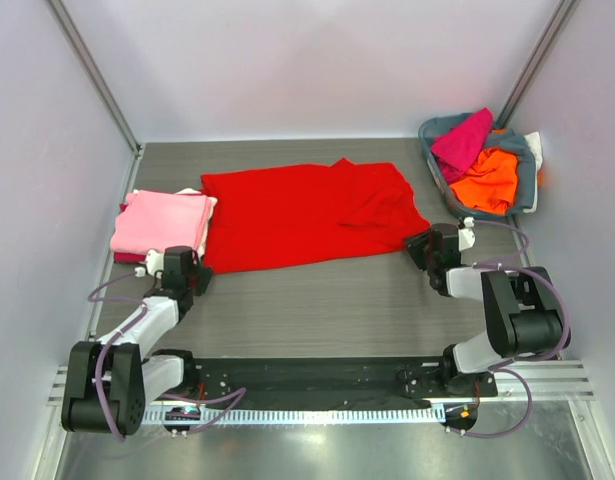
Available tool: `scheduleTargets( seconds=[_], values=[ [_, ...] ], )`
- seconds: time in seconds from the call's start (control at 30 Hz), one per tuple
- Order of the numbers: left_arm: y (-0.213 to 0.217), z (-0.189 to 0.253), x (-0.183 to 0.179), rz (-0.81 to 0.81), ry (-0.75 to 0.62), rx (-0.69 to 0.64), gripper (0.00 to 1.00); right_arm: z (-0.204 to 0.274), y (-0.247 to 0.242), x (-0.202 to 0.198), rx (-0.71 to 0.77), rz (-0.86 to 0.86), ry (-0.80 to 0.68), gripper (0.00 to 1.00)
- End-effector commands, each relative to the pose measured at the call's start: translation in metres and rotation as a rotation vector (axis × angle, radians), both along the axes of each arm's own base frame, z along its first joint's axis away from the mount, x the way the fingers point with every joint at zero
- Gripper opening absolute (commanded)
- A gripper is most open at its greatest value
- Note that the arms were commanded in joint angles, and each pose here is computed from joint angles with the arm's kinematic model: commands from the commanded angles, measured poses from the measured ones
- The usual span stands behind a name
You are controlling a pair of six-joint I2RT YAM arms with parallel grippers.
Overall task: Fold and stack the t-shirts
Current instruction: Flatten the tshirt out
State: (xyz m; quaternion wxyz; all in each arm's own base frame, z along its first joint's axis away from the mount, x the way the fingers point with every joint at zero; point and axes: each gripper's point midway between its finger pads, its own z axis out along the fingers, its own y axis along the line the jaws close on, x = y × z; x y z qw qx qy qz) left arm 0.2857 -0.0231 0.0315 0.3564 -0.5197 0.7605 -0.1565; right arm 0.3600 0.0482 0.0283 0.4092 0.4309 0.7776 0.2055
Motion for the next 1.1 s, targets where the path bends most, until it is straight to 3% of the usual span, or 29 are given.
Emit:
scheduleTargets(
  seconds=[0.0, 0.47, 0.6, 0.7, 1.07],
  values=[
    [0.005, 0.009, 0.008, -0.004, -0.014, 0.020, 0.00, -0.013, -0.022, 0.000, -0.066, -0.074, 0.048, 0.41],
    [0.010, 0.011, 0.015, -0.006, -0.009, 0.022, 0.00, -0.025, -0.035, 0.004, -0.089, -0.098, 0.079, 0.38],
    [0.010, 0.013, 0.016, -0.010, -0.008, 0.024, 0.00, -0.020, -0.039, 0.004, -0.111, -0.100, 0.076, 0.51],
    [0.010, 0.013, 0.016, -0.011, -0.008, 0.025, 0.00, -0.017, -0.038, 0.000, -0.131, -0.078, 0.072, 0.52],
    [0.010, 0.017, 0.019, -0.015, -0.015, 0.029, 0.00, 0.026, -0.018, -0.020, -0.192, 0.065, -0.077, 0.49]
  ],
)
